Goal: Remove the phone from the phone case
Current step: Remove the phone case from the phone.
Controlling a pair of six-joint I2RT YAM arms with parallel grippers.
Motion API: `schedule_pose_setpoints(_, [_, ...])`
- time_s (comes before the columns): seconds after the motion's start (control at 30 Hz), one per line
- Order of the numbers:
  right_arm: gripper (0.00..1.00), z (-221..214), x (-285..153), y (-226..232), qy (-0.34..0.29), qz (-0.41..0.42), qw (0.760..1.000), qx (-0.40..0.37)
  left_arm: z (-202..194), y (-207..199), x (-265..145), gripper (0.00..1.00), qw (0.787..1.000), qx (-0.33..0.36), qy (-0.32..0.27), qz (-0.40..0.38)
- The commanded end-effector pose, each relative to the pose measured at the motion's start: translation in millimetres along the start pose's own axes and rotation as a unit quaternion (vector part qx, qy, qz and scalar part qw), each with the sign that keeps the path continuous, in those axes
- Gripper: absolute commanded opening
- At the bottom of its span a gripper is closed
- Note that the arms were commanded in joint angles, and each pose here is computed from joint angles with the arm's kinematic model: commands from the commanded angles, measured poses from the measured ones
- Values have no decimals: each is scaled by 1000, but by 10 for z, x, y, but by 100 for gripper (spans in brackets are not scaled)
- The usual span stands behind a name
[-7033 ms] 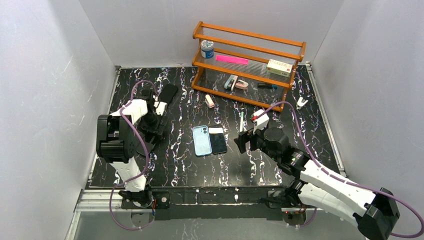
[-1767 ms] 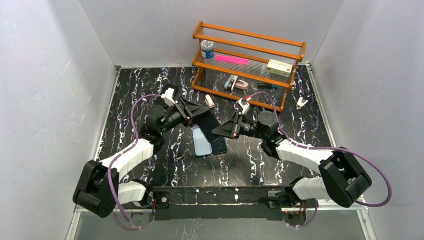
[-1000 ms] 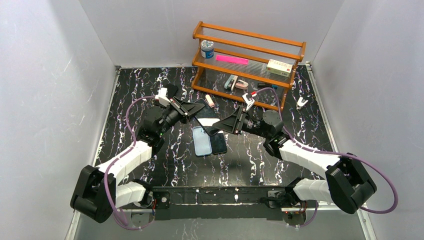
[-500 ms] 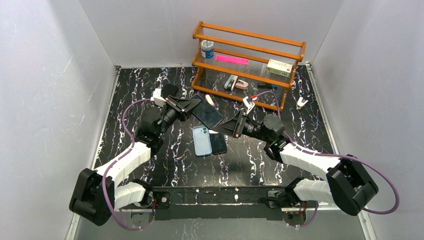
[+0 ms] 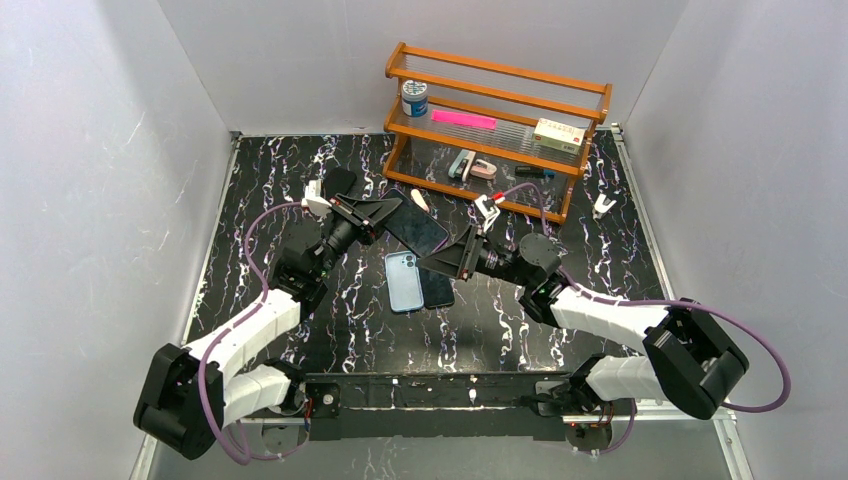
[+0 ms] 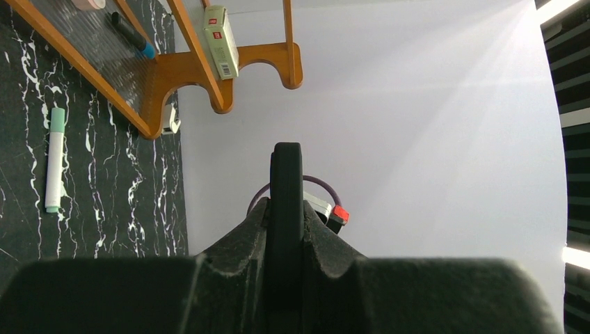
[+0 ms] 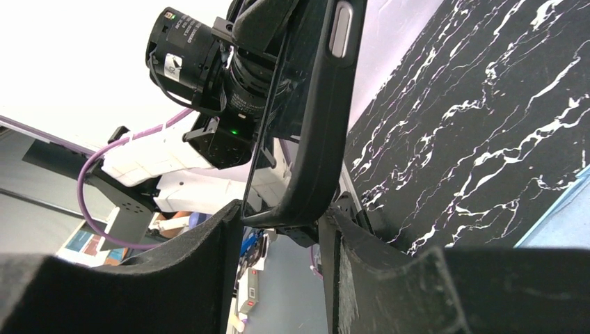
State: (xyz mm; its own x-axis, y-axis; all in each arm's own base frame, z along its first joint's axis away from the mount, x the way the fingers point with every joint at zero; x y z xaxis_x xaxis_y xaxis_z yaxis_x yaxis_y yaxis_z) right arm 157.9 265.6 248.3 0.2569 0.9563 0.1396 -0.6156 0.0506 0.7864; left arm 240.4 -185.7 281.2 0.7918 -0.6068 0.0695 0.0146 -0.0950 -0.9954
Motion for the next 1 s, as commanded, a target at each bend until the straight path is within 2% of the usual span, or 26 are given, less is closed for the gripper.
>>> schedule_pose_setpoints(0.0, [50,160,102,222,-37,47,997,-50,-42,-292,-79,0,998,-4,-7,-65])
schedule_pose_setpoints(0.43, [45,248,65,328,-69,54,994,-70,-76,-249,-118,0,998,-13,-8,-58])
schedule_pose_setpoints(0.63, [21,205,65,322,-45,66,992,-97,-75,-241,-121,0,999,-23,-12,-39])
schedule_pose_setpoints(0.73, [15,184,91,362,-8,94,985,-144,-77,-207,-116,0,999,-30,-14,-6])
schedule_pose_setpoints(0.87, [1,142,82,298,17,90,977,-194,-75,-171,-115,0,998,-39,-18,37])
schedule_pose_setpoints(0.97, [1,135,68,268,29,93,963,-252,-85,-173,-110,0,997,-50,-14,52])
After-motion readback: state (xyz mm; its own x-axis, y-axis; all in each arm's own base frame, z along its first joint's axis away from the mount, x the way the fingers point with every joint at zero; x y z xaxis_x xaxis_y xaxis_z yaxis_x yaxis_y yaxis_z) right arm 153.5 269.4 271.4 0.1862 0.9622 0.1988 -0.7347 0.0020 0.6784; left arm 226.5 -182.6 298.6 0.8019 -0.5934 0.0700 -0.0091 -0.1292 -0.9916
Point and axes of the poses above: each gripper's point midway between its finger pads, its own x axis out along the fingers, its own y axis along the line the jaws close on, z = x × y, the point moved 8 cm from there along -x, back along the fingers, and after that the axes turned 8 degrees about -x, right-handed, at the moved point
